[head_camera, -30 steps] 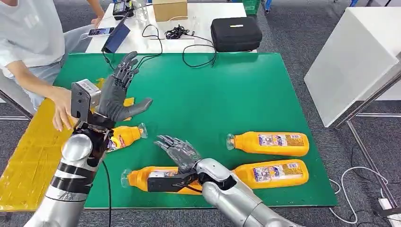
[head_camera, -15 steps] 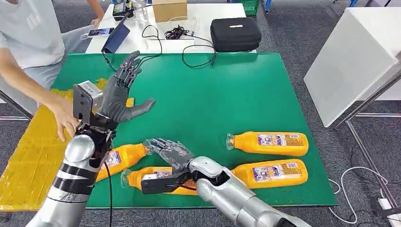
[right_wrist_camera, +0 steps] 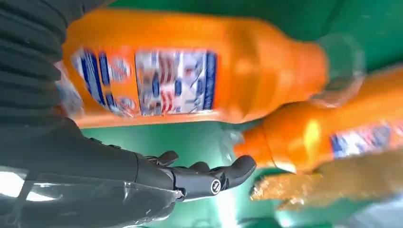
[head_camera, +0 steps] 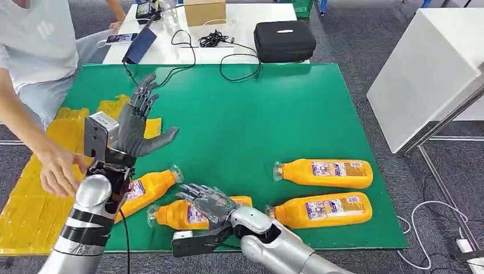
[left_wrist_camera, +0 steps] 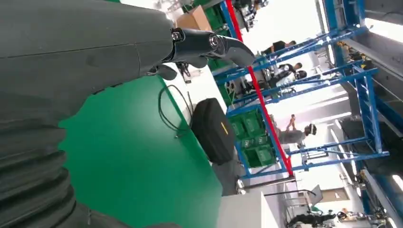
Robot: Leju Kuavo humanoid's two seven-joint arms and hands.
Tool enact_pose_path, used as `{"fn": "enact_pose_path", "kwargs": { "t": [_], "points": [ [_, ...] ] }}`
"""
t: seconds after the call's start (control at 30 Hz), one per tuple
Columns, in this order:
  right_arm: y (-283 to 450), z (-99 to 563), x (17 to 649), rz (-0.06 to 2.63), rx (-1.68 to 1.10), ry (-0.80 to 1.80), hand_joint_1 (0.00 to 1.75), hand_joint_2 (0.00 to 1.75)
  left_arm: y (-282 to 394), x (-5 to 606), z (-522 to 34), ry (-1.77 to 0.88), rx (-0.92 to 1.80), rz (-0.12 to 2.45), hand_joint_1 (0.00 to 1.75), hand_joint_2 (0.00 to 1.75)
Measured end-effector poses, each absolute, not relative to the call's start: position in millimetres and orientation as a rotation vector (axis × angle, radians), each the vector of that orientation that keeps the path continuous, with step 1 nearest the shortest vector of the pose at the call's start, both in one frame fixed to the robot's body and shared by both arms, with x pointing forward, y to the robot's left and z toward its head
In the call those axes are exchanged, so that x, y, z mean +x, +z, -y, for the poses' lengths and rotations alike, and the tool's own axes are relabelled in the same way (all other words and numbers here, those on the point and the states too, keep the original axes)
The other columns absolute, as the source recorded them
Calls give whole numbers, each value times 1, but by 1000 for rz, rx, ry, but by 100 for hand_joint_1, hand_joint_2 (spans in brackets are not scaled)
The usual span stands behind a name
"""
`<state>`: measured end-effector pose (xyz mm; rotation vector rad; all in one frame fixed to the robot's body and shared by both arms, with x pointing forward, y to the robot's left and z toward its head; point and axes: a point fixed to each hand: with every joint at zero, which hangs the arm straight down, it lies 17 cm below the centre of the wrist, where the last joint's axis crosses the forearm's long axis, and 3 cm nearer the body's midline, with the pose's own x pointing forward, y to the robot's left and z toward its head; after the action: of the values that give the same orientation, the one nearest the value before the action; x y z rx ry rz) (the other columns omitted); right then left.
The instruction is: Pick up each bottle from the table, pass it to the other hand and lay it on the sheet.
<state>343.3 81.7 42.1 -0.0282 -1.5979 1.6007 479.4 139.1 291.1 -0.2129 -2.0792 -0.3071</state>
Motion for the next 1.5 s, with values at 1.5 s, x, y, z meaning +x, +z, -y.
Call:
{"fn": "enact_pose_path", "kwargs": {
  "t": [1.5],
  "points": [
    [-10, 43, 383, 1366, -515, 1419, 28, 175, 264, 460, -168, -259, -127, 2020, 0, 175]
  ]
}}
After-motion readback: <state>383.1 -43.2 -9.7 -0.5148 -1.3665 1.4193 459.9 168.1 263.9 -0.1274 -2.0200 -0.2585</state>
